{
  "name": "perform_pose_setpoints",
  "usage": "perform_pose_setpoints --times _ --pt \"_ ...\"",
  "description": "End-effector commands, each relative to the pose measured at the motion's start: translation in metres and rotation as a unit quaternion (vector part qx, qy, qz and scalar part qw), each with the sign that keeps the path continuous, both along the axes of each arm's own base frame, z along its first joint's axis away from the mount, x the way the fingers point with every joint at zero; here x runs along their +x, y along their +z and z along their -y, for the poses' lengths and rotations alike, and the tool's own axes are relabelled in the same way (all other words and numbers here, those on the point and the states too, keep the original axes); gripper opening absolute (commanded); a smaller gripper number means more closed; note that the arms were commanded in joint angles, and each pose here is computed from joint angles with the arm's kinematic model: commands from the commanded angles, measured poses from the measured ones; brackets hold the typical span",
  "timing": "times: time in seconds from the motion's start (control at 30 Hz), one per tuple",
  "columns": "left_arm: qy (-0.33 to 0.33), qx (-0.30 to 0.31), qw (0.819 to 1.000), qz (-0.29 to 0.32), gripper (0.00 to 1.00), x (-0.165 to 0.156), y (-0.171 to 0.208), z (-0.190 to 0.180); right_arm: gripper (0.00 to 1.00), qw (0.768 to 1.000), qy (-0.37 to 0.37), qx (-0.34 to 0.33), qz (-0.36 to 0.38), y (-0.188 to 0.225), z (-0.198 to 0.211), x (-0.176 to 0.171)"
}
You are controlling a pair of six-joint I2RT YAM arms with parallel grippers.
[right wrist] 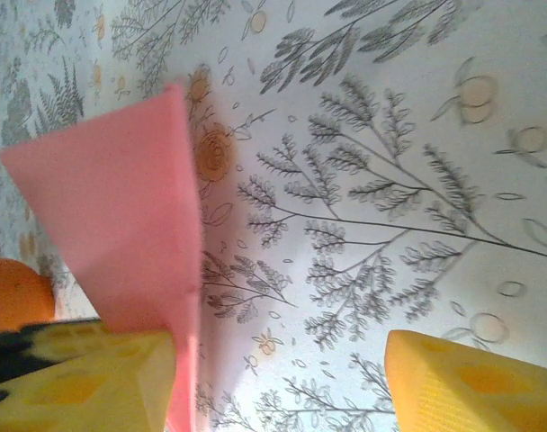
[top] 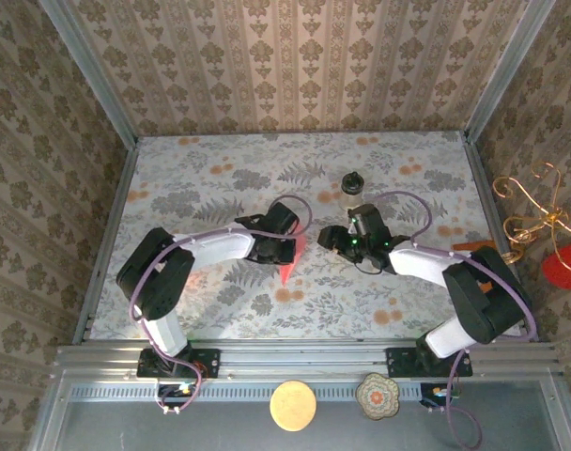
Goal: Fold a paper plane with a square sheet of paper (pick it up from the middle)
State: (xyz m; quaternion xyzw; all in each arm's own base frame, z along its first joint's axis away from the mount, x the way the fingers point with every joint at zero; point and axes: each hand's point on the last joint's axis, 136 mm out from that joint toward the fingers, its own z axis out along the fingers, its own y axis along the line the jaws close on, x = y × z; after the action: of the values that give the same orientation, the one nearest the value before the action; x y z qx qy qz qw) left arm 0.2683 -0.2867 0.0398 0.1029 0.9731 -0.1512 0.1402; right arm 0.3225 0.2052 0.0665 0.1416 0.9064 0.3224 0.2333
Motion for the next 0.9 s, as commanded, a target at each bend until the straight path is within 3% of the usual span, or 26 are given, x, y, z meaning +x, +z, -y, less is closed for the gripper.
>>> perform_pose_setpoints --times 0.0,0.43,0.87 --pt "-0.006 0.012 0.999 0.038 0.1 0.029 0.025 -0.008 0.66 0.998 -0.029 -0.053 0.019 0.003 0.026 -0.001" --pt "0.027 0.064 0.996 0.059 0.11 0.126 0.027 -0.015 0.68 0.991 -0.064 -0.104 0.058 0.02 0.06 0.0" --pt "0.028 0.1 0.994 0.036 0.15 0.16 0.001 -0.007 0.68 0.99 -0.063 -0.113 0.048 0.008 0.068 -0.004"
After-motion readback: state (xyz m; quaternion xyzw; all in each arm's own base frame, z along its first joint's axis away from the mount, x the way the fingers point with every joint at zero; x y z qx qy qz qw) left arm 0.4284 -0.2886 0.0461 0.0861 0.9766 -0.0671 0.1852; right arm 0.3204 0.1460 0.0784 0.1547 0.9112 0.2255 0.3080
